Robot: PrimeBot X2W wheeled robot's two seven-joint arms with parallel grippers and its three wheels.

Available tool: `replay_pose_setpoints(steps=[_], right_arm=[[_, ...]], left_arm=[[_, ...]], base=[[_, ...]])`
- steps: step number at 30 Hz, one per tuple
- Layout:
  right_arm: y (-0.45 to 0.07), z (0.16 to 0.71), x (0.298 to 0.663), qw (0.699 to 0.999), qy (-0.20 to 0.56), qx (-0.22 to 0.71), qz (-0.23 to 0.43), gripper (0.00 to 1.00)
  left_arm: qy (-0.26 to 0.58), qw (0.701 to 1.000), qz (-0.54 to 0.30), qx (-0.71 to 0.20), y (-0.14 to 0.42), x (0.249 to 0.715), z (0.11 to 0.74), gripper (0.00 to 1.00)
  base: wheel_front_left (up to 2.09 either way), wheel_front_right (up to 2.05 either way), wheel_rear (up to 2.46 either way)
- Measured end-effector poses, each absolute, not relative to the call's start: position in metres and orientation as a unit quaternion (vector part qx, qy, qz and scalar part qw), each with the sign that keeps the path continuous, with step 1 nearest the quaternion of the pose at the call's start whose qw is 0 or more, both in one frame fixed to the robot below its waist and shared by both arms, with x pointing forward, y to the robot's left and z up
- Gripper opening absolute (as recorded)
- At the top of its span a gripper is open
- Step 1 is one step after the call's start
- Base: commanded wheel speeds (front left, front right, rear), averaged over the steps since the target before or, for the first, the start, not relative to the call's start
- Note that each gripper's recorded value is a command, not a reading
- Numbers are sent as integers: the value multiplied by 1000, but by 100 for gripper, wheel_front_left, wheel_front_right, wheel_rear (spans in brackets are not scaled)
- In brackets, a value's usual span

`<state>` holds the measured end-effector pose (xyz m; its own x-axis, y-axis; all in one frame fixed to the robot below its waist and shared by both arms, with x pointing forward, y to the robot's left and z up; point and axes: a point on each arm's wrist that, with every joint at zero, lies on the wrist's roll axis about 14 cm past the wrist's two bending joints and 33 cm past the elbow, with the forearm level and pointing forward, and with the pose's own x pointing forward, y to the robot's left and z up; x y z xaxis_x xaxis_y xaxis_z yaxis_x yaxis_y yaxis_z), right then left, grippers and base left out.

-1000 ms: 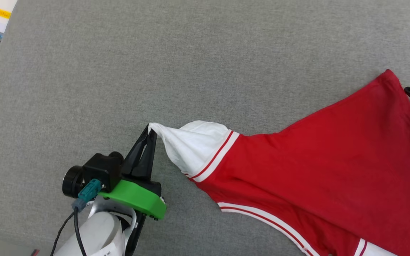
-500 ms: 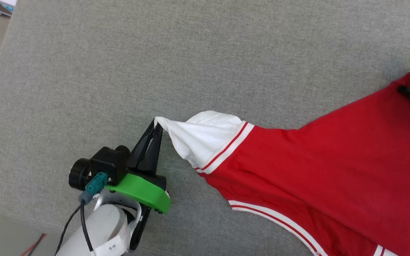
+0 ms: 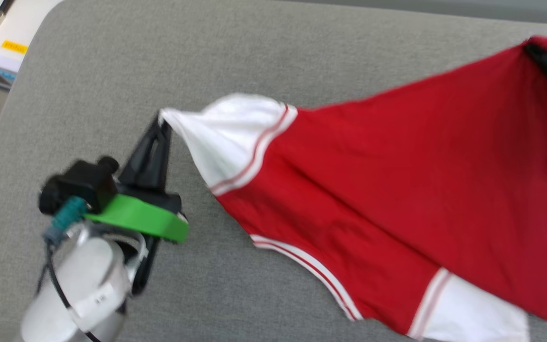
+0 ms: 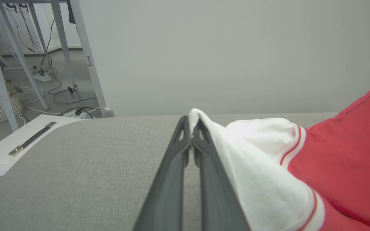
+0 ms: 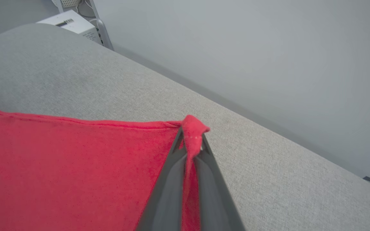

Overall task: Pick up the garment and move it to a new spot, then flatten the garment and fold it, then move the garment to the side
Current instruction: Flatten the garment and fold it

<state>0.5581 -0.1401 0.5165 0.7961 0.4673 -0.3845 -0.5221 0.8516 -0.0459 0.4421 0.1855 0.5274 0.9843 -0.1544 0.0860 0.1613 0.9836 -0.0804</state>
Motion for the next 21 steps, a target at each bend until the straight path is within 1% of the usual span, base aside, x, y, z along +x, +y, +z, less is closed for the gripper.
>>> replay_pose_setpoints(steps=[5,8,11,16,21], right_arm=[[-161,581,556,968,78,-64,231,0],[-170,607,553,974,35,-64,216,0],[-173,624,554,976,9,-66,207,0],[-172,662,578,979,-39,-54,190,0],[-176,703,618,980,-84,-69,164,0]], left_arm=[[-132,985,-114,-17,177,470,605,0],[-177,974,-143,-8,163,486,649,0],[-217,962,-168,0,149,501,688,0],[-277,942,-188,9,139,536,749,0],[-314,928,-199,22,131,576,798,0]], base=[[0,0,0],[0,0,0],[0,0,0],[0,0,0],[0,0,0]])
